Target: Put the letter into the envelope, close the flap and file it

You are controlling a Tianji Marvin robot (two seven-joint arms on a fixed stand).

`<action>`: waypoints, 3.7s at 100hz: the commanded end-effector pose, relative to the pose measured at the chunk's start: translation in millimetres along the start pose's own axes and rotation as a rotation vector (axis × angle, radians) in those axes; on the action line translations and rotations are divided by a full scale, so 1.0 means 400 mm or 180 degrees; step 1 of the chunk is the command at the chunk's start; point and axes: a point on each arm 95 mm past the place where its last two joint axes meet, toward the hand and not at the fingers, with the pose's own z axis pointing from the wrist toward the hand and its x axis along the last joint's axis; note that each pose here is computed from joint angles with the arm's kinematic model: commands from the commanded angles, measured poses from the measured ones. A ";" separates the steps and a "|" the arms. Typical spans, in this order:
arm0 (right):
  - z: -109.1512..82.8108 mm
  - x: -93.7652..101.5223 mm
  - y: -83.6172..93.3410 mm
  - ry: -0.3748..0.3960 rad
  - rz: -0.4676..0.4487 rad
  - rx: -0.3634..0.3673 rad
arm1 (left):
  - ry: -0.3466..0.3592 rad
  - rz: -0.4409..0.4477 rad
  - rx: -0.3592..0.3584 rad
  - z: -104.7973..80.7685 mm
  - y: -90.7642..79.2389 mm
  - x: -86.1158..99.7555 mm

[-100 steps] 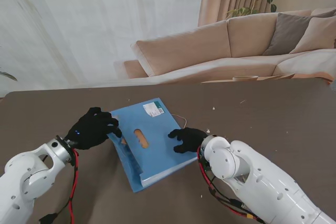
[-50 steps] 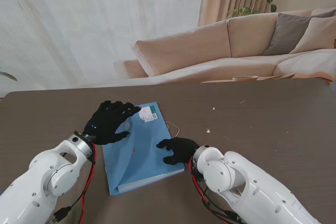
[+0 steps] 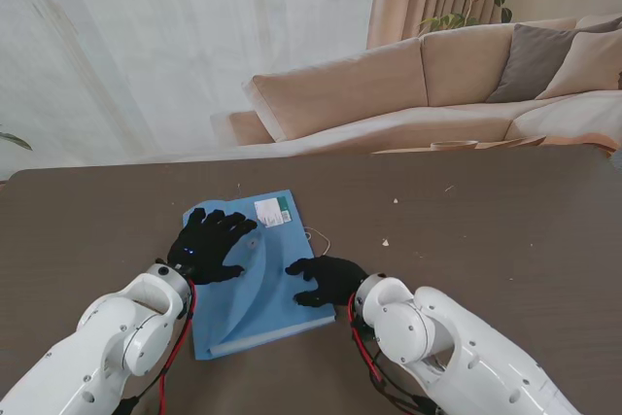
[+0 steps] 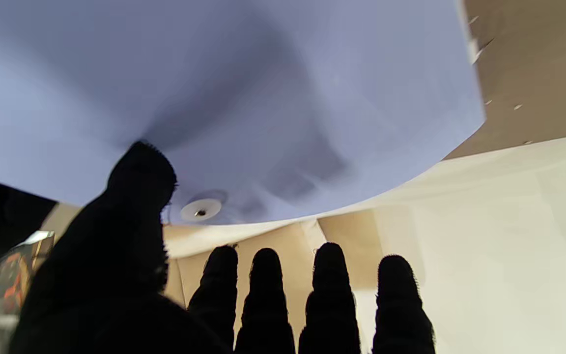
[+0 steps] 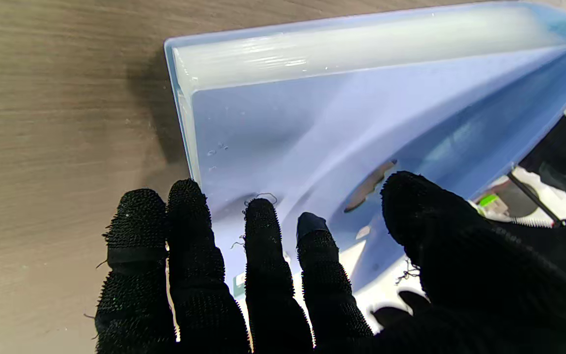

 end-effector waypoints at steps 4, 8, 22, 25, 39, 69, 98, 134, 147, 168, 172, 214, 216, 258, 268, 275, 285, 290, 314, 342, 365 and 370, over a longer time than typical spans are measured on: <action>-0.011 0.024 0.005 0.0040 0.0020 -0.0099 | -0.0014 -0.0051 -0.0104 -0.013 0.031 0.019; -0.015 0.024 0.013 0.0027 0.0012 -0.0155 | -0.0051 -0.0038 -0.0134 -0.015 0.037 0.018; -0.019 0.012 0.037 -0.0094 -0.0062 -0.0386 | -0.0234 0.0049 -0.0198 -0.029 0.054 0.005; -0.018 0.007 0.043 -0.0134 -0.0084 -0.0432 | -0.0295 0.0083 -0.0197 -0.033 0.058 0.001; 0.000 -0.027 0.064 -0.0325 -0.0200 -0.0534 | -0.0594 0.0255 -0.0244 -0.043 0.077 -0.028; 0.060 -0.088 0.080 -0.0587 -0.0415 -0.0370 | -0.0827 -0.0024 -0.0551 -0.031 0.107 -0.055; 0.086 -0.088 0.058 -0.0452 -0.0263 -0.0017 | -0.0690 -0.0382 -0.0669 -0.006 0.124 -0.025; 0.065 -0.039 0.000 -0.0166 -0.0011 0.0108 | -0.0347 -0.0644 -0.0670 0.006 0.120 0.005; 0.045 -0.005 -0.025 -0.0027 -0.0005 0.0087 | -0.0186 -0.0658 -0.0657 0.001 0.114 0.004; 0.021 0.037 -0.053 0.0116 -0.0049 0.0101 | -0.0104 -0.0644 -0.0663 -0.004 0.108 -0.008; 0.018 0.041 -0.052 0.0123 -0.0080 0.0091 | -0.0126 -0.0637 -0.0658 -0.007 0.108 -0.009; 0.014 0.043 -0.027 0.0050 -0.0451 -0.0074 | -0.0805 -0.0311 -0.0278 -0.034 0.085 -0.058; 0.014 0.042 -0.027 0.0048 -0.0448 -0.0074 | -0.0870 -0.0299 -0.0277 -0.035 0.085 -0.062; 0.019 0.032 -0.026 0.0029 -0.0356 -0.0068 | -0.1358 -0.0696 -0.0768 -0.031 0.105 -0.108; 0.020 0.028 -0.027 0.0018 -0.0326 -0.0063 | -0.1324 -0.0998 -0.0780 -0.026 0.119 -0.100; 0.021 0.024 -0.028 0.0008 -0.0292 -0.0053 | -0.1310 -0.1200 -0.0776 -0.024 0.125 -0.095; 0.022 0.019 -0.028 0.0002 -0.0231 -0.0031 | -0.1290 -0.1421 -0.0756 -0.022 0.134 -0.088; 0.023 0.017 -0.029 0.0004 -0.0188 -0.0010 | -0.1263 -0.1519 -0.0739 -0.021 0.138 -0.084; 0.033 0.026 -0.039 0.0106 -0.0084 0.0069 | -0.0873 -0.1596 -0.0711 -0.017 0.150 -0.057; 0.020 0.046 -0.033 0.0134 -0.0229 -0.0018 | -0.0706 -0.1104 -0.0756 -0.011 0.165 -0.036; -0.039 0.043 0.008 -0.0016 -0.0382 -0.0385 | -0.0714 -0.0931 -0.0730 -0.011 0.166 -0.035; -0.048 0.037 0.016 -0.0065 -0.0398 -0.0443 | -0.0712 -0.0915 -0.0735 -0.010 0.165 -0.035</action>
